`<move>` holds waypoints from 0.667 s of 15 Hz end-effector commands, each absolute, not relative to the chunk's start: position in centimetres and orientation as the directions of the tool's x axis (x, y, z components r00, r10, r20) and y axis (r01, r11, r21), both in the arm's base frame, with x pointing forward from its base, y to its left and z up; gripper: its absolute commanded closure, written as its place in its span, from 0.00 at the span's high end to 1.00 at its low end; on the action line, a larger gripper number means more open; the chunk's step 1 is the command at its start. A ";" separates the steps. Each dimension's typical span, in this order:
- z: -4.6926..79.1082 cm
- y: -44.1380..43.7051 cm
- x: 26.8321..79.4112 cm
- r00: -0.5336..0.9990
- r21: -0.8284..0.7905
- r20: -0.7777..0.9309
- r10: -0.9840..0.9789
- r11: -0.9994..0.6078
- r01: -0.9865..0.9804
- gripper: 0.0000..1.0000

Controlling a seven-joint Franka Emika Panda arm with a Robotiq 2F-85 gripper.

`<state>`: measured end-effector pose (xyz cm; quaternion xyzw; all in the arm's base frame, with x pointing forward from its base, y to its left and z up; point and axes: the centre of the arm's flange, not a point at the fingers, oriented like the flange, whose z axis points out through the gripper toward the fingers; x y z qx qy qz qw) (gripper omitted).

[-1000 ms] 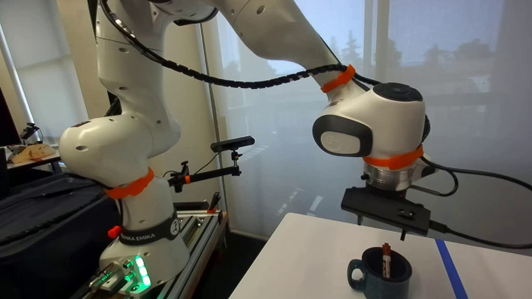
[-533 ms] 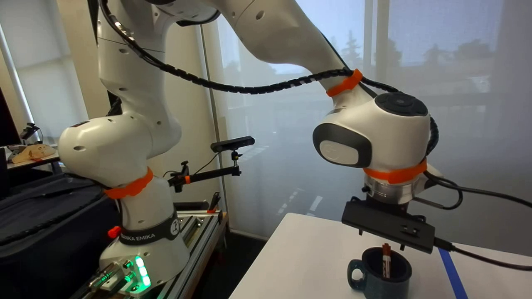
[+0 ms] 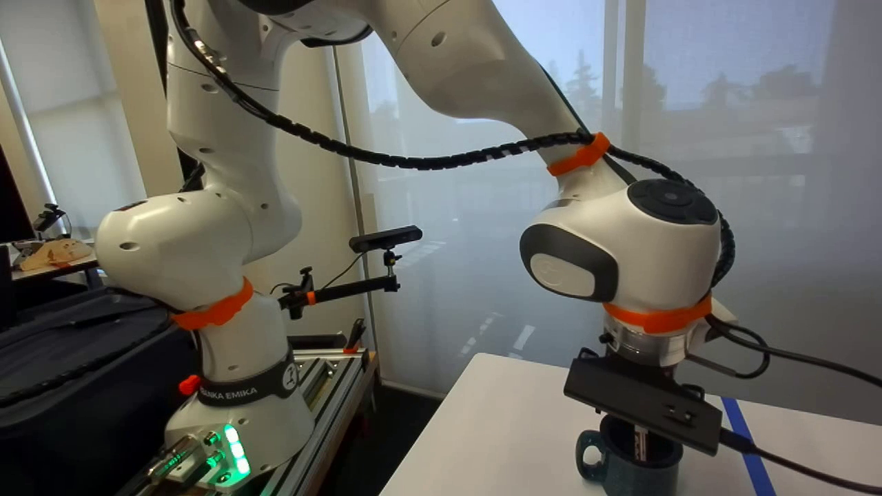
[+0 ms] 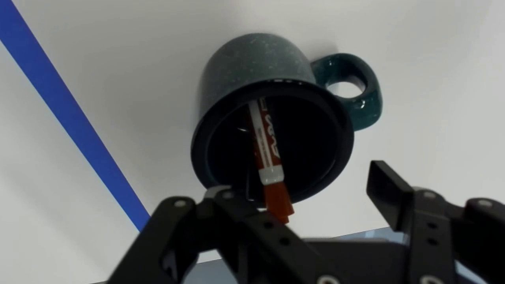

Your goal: Shift the marker to the table

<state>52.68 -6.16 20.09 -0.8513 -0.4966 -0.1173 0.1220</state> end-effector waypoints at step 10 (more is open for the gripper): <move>18.7 -5.2 54.8 0.400 -0.082 0.375 0.836 -0.400 0.913 0.61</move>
